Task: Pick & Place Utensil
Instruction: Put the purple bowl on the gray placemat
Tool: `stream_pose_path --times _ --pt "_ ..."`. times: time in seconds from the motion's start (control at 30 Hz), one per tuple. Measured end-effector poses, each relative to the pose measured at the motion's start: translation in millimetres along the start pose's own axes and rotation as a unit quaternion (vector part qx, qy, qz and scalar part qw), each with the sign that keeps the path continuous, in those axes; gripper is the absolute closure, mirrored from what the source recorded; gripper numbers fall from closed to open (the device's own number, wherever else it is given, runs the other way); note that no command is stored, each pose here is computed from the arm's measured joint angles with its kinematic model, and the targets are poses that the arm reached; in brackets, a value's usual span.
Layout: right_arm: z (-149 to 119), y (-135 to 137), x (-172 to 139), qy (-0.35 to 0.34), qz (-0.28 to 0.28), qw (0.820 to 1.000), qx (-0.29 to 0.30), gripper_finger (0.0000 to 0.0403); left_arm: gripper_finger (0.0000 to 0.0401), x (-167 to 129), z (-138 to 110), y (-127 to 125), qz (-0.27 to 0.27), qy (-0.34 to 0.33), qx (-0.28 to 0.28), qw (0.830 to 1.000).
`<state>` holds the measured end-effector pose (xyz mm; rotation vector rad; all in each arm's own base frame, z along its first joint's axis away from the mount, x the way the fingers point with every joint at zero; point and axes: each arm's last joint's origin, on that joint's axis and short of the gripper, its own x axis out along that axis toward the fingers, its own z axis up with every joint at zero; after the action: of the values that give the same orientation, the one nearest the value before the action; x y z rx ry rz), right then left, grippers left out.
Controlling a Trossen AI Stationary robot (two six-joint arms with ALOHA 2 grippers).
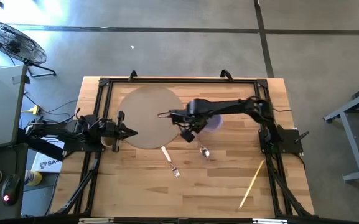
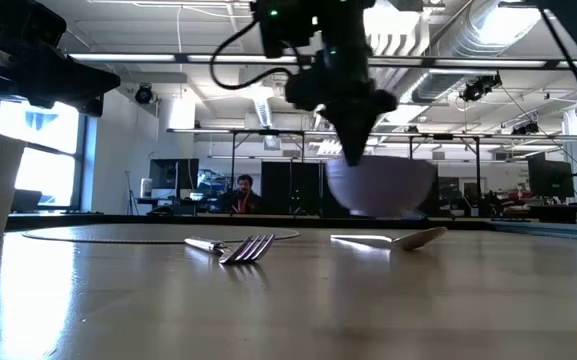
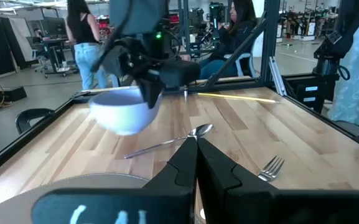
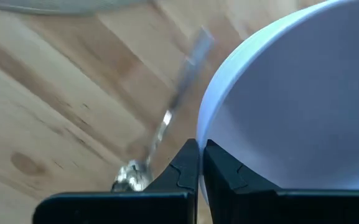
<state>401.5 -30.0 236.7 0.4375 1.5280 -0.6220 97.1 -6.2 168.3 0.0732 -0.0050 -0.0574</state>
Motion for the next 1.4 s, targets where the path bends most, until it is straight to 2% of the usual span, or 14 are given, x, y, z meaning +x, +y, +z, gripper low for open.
stream_pose_path --times 0.07,0.13,0.27,0.33,0.5,0.67,0.97,1.17,1.4 --pt "13.7 6.2 -0.3 -0.013 0.008 0.996 -0.084 0.04 0.0401 0.0 0.0 0.0 0.0 0.0 0.0 1.0" --pt "25.0 11.9 -1.6 -0.03 0.01 0.984 -0.178 0.0399 0.0401 0.0 0.0 0.0 0.0 0.0 0.0 1.0" --pt "42.8 22.7 -3.7 -0.068 -0.007 0.93 -0.36 0.0393 0.0401 0.0 0.0 0.0 0.0 0.0 0.0 1.0" --pt "50.8 27.5 -3.4 -0.089 -0.019 0.903 -0.421 0.0393 0.0401 0.0 -0.1 0.0 0.0 0.0 0.0 1.0" --pt "71.6 40.7 3.6 -0.148 -0.052 0.851 -0.501 0.0399 0.0401 0.0 -0.1 0.0 0.0 0.0 0.0 1.0" --pt "83.4 51.3 7.8 -0.186 -0.066 0.818 -0.541 0.0394 0.0401 0.0 0.0 0.0 0.0 0.0 0.0 1.0" --pt "76.0 52.4 11.0 -0.152 -0.062 0.79 -0.591 0.0395 0.0401 0.0 -0.1 0.1 0.001 0.0 0.0 1.0" --pt "78.5 55.3 9.8 -0.173 -0.044 0.792 -0.584 0.0393 0.0401 0.0 0.0 0.1 0.001 0.0 0.0 1.0" --pt "81.4 57.3 8.5 -0.194 -0.025 0.814 -0.547 0.0392 0.0401 0.0 0.0 0.1 0.001 0.0 0.0 1.0"
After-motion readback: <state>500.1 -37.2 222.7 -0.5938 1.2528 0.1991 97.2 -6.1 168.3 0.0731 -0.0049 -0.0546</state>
